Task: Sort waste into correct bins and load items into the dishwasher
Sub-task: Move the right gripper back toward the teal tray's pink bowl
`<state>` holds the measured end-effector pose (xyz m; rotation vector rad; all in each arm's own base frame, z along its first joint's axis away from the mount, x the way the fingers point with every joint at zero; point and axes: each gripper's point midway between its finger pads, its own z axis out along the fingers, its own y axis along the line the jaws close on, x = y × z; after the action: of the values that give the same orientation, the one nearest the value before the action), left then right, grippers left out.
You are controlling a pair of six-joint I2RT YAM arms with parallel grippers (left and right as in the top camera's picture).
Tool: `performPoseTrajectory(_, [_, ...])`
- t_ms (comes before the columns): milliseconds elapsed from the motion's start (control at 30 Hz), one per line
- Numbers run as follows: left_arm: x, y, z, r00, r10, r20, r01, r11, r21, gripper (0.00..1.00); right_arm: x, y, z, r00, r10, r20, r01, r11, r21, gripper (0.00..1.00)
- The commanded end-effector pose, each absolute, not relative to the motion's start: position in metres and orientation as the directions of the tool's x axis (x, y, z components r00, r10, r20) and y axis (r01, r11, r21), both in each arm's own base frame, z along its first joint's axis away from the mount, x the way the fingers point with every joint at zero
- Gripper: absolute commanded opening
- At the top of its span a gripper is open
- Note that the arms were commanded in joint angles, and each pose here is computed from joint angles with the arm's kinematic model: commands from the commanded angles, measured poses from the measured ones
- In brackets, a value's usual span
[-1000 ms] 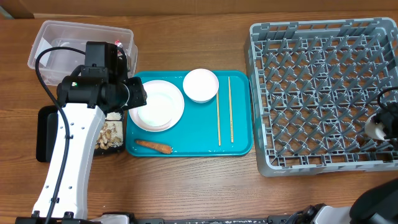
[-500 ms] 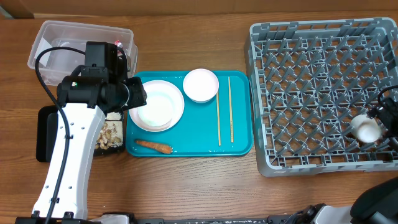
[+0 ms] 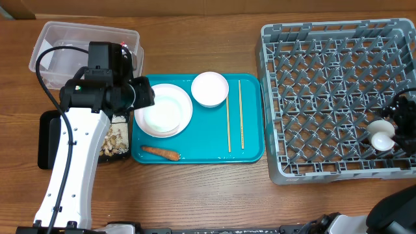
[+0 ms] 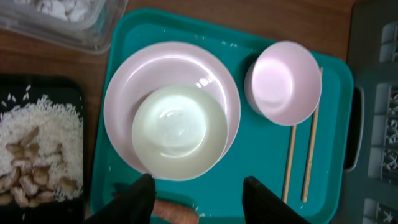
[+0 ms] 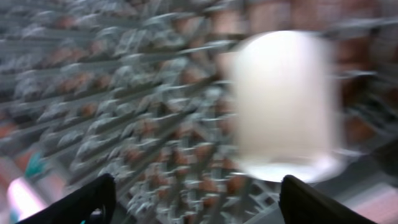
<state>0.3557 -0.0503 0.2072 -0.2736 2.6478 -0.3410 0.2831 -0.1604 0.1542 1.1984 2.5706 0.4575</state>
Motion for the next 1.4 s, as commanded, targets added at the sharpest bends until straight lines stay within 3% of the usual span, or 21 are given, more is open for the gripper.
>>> performPoseTrajectory(0, [0.366,-0.068,0.218,-0.861,-0.198,-0.468,-0.057,0.953,-0.299,0.53,0.313,-0.117,0.186,-0.739,0.647,-0.188,0.456,0.686,0.567,0.85])
performPoseTrajectory(233, [0.386,-0.102,0.205,-0.858,-0.121,-0.5,0.026,0.96,-0.277,0.59,0.334,-0.034,0.213,-0.859,0.39,-0.332,0.166,0.825,0.541,0.86])
performPoseTrajectory(367, [0.388,-0.114,0.186,-0.882,-0.091,-0.462,0.042,0.962,-0.268,0.6,0.346,0.023,0.221,-0.89,0.225,-0.396,-0.019,0.85,0.526,0.86])
performPoseTrajectory(600, [0.37,-0.098,0.164,-0.929,-0.093,-0.359,-0.02,0.979,-0.201,0.59,0.383,0.122,0.226,-0.806,-0.039,-0.59,-0.293,0.893,0.341,0.87])
performPoseTrajectory(833, [0.346,-0.072,0.153,-0.958,-0.106,-0.268,-0.083,0.992,-0.097,0.59,0.421,0.181,0.208,-0.724,-0.091,-0.683,-0.293,0.938,0.186,0.89])
performPoseTrajectory(933, [0.343,-0.069,0.152,-0.961,-0.108,-0.253,-0.088,0.992,-0.088,0.59,0.429,0.199,0.181,-0.753,-0.08,-0.653,-0.275,0.94,0.202,0.88])
performPoseTrajectory(1200, [0.342,-0.07,0.151,-0.96,-0.126,-0.25,-0.105,0.99,-0.094,0.61,0.443,0.22,0.082,-0.847,-0.084,-0.525,-0.225,0.951,0.212,0.73])
performPoseTrajectory(1367, [0.342,-0.07,0.151,-0.96,-0.126,-0.249,-0.105,0.99,-0.097,0.61,0.446,0.221,0.054,-0.869,-0.068,-0.491,-0.197,0.956,0.218,0.68])
